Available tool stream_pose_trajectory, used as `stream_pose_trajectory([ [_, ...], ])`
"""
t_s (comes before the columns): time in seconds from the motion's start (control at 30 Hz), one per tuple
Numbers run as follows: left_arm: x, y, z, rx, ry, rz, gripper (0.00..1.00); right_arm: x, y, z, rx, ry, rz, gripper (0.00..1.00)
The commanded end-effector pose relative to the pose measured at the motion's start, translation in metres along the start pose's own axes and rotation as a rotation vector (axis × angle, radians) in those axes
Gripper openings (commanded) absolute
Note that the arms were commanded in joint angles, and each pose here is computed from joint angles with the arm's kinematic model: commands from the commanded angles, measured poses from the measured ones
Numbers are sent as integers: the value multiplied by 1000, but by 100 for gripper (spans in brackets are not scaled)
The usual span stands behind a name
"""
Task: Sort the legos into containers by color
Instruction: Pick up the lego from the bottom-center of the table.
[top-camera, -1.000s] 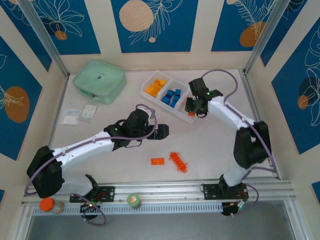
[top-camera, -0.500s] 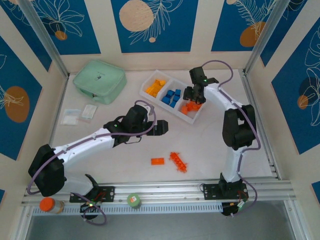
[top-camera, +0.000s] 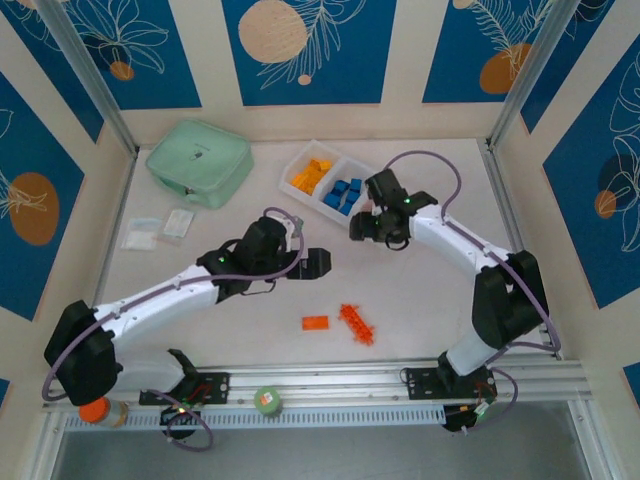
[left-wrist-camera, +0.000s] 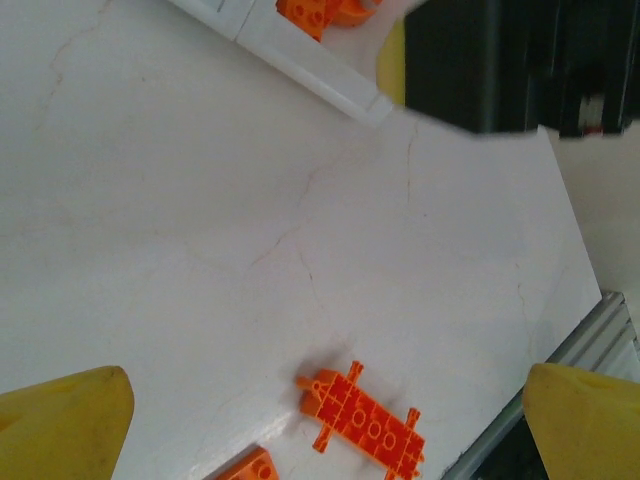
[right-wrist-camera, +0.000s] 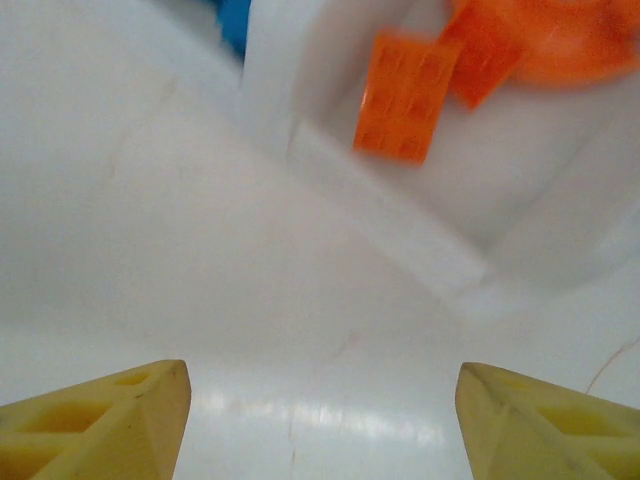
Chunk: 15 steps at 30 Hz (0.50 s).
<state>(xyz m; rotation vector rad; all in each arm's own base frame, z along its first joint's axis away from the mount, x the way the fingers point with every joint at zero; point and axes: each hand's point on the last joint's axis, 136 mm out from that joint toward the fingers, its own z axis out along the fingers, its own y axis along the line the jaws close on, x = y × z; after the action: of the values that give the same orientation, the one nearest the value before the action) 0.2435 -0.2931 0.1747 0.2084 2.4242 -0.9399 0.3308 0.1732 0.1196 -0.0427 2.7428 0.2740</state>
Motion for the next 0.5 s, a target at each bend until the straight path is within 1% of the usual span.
stream_pose_trajectory([
  [0.0, 14, 6, -9, 3, 26, -7, 99, 39, 9, -7, -15, 76, -30, 72],
  [0.23, 38, 16, -18, -16, 40, -22, 99, 111, 22, -1, 11, 198, -109, 76],
  [0.4, 53, 19, -22, -29, 46, -33, 99, 148, 23, 4, 47, 250, -157, 78],
  [0.47, 58, 19, -23, -32, 42, -38, 99, 162, 28, 7, 29, 276, -179, 79],
])
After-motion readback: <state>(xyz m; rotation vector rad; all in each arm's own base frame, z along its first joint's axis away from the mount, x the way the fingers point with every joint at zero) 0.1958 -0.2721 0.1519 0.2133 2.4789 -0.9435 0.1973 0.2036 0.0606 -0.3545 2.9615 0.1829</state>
